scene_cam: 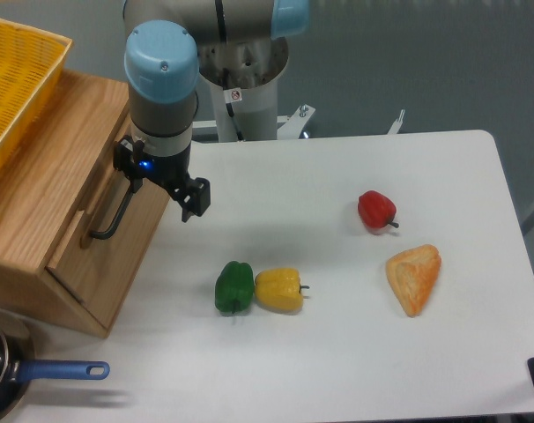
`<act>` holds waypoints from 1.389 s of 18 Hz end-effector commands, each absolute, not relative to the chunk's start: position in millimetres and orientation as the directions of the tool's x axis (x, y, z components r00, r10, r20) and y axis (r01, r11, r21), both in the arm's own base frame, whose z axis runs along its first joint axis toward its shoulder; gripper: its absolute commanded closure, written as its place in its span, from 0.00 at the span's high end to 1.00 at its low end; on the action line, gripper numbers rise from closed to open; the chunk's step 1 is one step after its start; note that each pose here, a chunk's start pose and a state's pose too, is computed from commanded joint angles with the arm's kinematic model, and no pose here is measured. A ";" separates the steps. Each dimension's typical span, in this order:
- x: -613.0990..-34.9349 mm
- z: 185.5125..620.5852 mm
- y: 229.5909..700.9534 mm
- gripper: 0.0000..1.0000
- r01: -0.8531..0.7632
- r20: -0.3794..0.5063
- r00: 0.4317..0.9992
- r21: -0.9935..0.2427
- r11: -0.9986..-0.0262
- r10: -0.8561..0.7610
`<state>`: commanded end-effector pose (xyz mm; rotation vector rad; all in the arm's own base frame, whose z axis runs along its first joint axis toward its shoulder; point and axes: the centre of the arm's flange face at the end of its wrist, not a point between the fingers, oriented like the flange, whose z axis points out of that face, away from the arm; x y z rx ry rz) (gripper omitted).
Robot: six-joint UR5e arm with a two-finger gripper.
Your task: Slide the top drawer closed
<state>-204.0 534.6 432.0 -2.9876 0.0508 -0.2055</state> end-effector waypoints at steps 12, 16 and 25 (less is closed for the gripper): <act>-200.2 433.7 537.5 1.00 -0.031 0.136 0.989 -0.155 -0.987 -0.052; -201.4 429.0 539.9 1.00 -0.031 0.135 0.989 -0.149 -0.988 -0.051; -203.0 430.6 539.1 1.00 -0.028 0.133 0.990 -0.151 -0.988 -0.049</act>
